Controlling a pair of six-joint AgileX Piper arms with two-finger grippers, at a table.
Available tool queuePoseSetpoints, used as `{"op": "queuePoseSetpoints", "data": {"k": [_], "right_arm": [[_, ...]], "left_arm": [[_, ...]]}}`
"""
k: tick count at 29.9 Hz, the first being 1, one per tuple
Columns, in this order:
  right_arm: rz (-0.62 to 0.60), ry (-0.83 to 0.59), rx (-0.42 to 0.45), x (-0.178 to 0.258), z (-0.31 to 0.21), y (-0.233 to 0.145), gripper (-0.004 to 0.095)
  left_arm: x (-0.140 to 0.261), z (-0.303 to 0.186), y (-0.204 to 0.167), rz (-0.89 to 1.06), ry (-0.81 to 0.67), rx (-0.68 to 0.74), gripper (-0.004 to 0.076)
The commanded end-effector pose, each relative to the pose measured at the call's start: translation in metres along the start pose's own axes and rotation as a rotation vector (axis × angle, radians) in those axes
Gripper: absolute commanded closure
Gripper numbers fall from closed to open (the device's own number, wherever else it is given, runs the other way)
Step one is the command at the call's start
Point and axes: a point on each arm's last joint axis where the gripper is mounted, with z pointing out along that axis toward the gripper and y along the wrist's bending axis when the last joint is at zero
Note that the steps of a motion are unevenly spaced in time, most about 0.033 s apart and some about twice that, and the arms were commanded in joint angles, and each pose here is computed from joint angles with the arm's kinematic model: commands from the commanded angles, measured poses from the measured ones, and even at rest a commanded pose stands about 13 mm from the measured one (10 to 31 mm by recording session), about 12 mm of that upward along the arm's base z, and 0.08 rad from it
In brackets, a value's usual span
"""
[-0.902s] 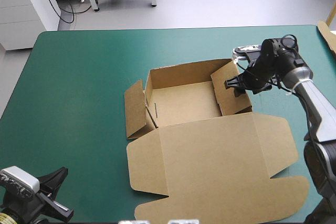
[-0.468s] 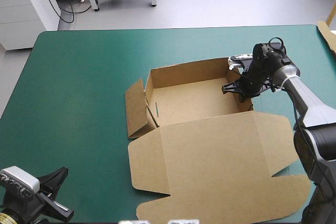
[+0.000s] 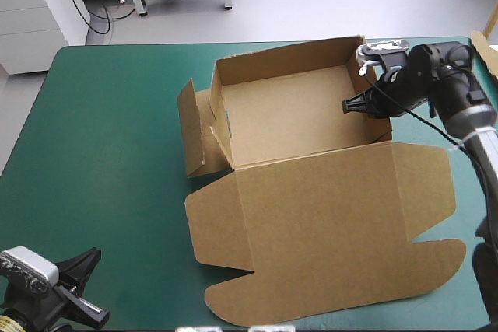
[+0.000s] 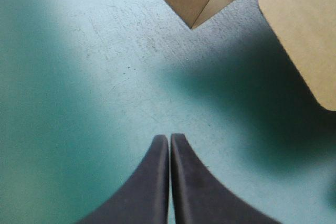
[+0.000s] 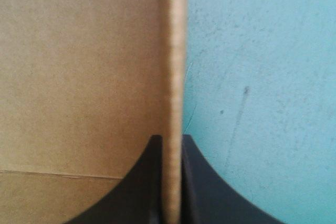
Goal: Fold the box
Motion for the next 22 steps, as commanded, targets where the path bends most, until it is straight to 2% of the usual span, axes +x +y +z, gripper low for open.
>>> {"op": "queuePoseSetpoints", "data": {"k": [1,5,8,9,12,22], "right_arm": [[-0.005,-0.205,0.026,0.006,-0.071,0.002,0.0928],[0.0,-0.285,0.041,0.018,-0.104,0.003,0.0928],[0.011,-0.326,0.057,0.025,-0.121,0.003,0.0928],[0.013,-0.34,0.068,0.027,-0.126,0.003,0.0928],[0.012,-0.359,0.068,0.031,-0.134,0.003,0.0928],[0.014,-0.359,0.061,0.031,-0.134,0.004,0.0928]], "left_arm": [[-0.012,-0.003,0.001,-0.022,-0.079,-0.004,0.0724],[-0.012,-0.003,0.001,-0.02,-0.079,-0.004,0.0633],[-0.012,-0.003,0.001,-0.018,-0.079,-0.004,0.0483],[-0.012,-0.003,0.001,-0.018,-0.079,-0.004,0.0408],[-0.013,-0.003,0.001,-0.018,-0.083,-0.003,0.0283],[-0.014,-0.004,-0.001,-0.031,-0.1,0.019,0.0268]]}}
